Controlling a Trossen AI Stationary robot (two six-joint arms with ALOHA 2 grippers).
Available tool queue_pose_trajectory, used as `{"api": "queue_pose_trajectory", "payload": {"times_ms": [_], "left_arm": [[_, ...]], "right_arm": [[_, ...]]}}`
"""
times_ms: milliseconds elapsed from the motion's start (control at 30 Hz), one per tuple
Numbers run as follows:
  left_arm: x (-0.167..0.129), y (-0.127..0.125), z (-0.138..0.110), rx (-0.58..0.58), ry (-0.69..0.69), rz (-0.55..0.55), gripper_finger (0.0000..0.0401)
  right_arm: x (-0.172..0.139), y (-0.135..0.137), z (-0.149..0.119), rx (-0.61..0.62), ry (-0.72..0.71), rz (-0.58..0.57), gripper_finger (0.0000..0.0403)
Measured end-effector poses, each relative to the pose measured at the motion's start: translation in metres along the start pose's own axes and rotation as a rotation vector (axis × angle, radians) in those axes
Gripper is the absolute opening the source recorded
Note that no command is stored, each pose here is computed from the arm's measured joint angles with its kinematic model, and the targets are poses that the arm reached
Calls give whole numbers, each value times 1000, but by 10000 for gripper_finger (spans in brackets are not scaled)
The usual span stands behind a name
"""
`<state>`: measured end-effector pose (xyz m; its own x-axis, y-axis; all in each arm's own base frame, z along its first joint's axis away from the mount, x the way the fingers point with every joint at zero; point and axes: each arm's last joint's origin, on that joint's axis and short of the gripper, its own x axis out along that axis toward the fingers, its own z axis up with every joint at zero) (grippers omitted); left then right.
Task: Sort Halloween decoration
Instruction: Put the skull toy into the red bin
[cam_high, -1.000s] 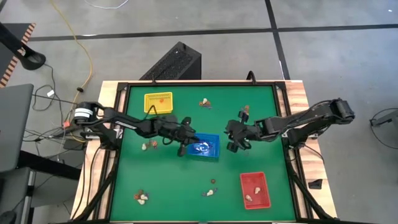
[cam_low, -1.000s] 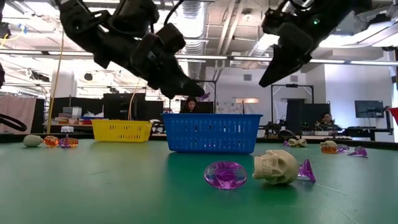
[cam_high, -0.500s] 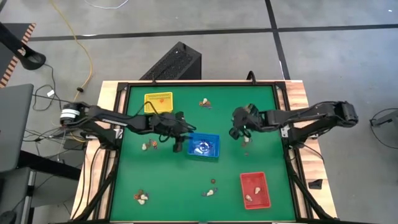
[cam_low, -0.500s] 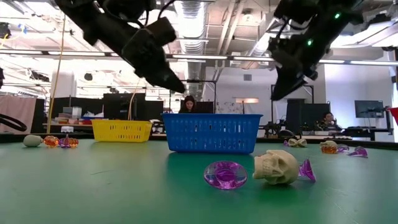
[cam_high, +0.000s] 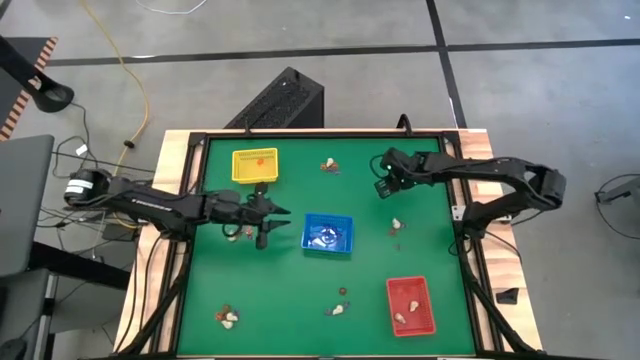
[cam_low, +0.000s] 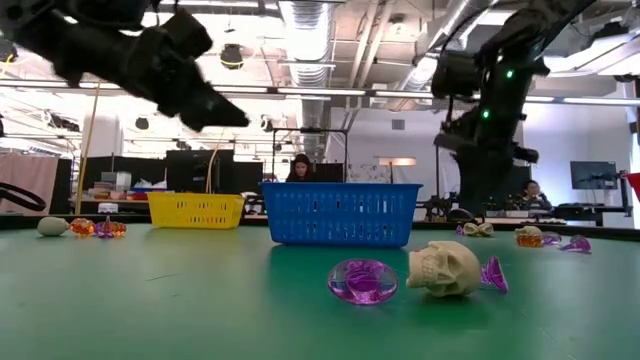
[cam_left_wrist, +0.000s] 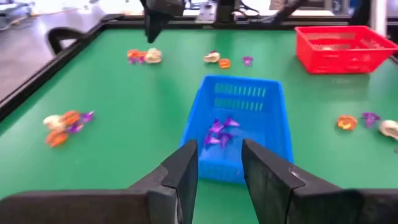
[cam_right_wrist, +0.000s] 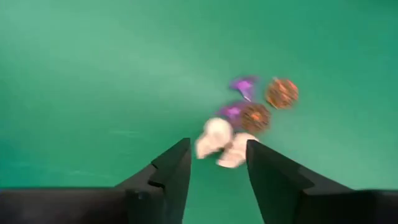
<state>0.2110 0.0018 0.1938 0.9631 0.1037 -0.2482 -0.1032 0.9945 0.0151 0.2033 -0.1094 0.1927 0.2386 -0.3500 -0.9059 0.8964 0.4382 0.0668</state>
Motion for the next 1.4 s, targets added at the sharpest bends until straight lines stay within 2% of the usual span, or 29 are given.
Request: {"api": "queue_pose_trajectory", "payload": {"times_ms": [200, 467, 667, 1400], "left_arm": [[-17, 0, 6, -25, -67, -17, 113], [-27, -5, 11, -1, -86, -56, 113], [-28, -6, 11, 1, -86, -62, 113], [-28, -6, 11, -14, -87, -62, 113]], "right_arm": [[24, -9, 5, 90, 69, -76, 214], [39, -5, 2, 87, 130, -94, 214], [38, -3, -2, 107, 145, -109, 214], [26, 2, 5, 55, 161, -164, 214]]}}
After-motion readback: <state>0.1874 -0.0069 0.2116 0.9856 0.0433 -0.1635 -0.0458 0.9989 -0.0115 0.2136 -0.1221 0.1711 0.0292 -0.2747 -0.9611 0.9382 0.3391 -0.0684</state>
